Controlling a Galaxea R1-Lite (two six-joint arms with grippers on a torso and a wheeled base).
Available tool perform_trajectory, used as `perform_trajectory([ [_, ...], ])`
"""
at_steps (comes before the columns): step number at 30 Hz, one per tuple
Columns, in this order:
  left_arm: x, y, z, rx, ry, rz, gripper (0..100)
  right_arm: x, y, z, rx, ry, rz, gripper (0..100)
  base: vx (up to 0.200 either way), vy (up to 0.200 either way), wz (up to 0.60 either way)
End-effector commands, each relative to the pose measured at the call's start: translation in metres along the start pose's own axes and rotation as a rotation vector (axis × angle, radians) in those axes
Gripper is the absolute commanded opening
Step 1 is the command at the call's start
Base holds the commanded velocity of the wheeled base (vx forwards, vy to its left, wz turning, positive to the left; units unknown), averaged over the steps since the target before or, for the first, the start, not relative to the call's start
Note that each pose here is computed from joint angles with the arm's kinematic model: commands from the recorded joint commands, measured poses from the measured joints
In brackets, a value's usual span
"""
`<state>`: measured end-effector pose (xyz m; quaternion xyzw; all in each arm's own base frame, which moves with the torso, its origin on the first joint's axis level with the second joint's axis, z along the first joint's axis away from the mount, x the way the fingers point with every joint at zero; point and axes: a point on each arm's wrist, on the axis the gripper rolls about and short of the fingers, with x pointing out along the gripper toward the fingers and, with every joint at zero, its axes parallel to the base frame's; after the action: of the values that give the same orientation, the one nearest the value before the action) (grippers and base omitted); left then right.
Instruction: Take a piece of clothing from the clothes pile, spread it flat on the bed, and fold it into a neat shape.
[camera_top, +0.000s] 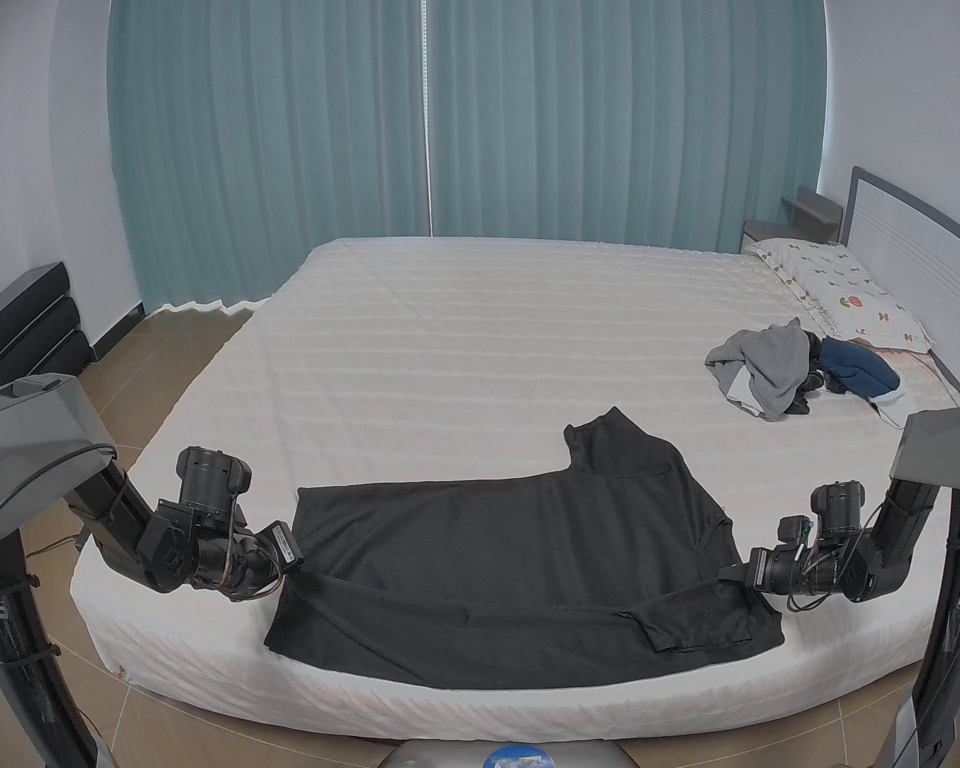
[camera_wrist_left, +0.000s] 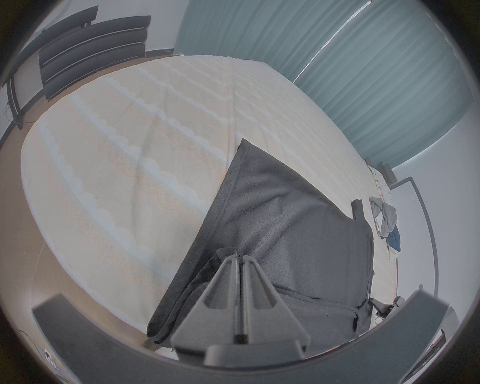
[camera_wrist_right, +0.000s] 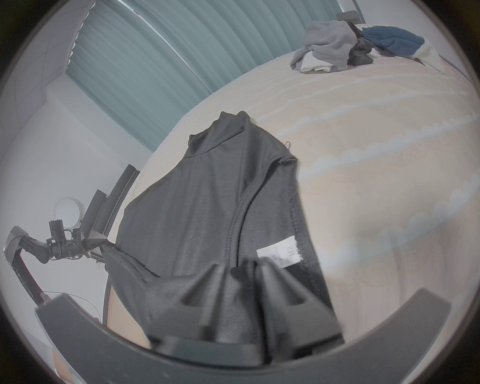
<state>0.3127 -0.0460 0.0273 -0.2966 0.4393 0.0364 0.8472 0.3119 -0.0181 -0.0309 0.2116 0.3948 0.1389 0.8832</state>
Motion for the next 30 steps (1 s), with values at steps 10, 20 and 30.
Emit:
perform_trajectory([
  [10,0.001,0.001,-0.001,0.001,0.003,0.006,0,-0.019,0.008,0.013,0.015,-0.057,0.041,0,0.0,0.0,0.0],
  [20,0.005,0.006,0.001,-0.007,0.002,0.022,0,-0.02,0.006,0.025,0.034,-0.103,0.032,0,0.0,0.0,0.0],
  [30,0.015,0.009,0.0,-0.016,0.017,0.033,0,-0.017,0.001,0.023,0.05,-0.089,0.034,0,0.0,0.0,0.0],
])
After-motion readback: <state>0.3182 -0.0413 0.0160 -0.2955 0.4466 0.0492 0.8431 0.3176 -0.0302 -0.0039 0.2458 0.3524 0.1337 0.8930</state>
